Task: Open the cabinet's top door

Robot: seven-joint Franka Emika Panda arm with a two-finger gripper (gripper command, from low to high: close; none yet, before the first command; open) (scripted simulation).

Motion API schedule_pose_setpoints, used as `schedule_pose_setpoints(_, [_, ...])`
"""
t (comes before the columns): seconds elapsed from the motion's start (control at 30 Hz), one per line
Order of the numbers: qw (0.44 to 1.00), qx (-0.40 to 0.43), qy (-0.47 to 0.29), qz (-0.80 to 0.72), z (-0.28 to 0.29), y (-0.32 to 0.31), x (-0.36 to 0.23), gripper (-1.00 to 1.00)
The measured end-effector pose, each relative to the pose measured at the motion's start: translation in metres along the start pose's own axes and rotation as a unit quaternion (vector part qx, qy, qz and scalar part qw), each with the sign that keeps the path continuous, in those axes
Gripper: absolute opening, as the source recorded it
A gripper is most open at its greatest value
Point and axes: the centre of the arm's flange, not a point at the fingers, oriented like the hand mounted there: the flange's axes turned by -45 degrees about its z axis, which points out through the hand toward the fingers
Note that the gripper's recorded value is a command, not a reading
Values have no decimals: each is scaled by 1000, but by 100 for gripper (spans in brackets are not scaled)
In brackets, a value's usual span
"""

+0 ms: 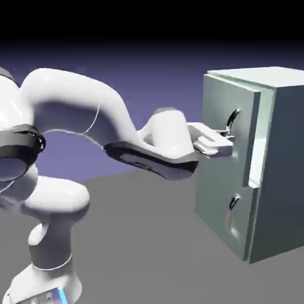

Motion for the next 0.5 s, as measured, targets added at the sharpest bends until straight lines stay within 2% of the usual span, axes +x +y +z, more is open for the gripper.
schedule_pose_setpoints(0.37, [1000,27,0,0,-14,8,0,-100])
schedule_pose_setpoints(0.5, [998,63,0,0,-32,20,0,-100])
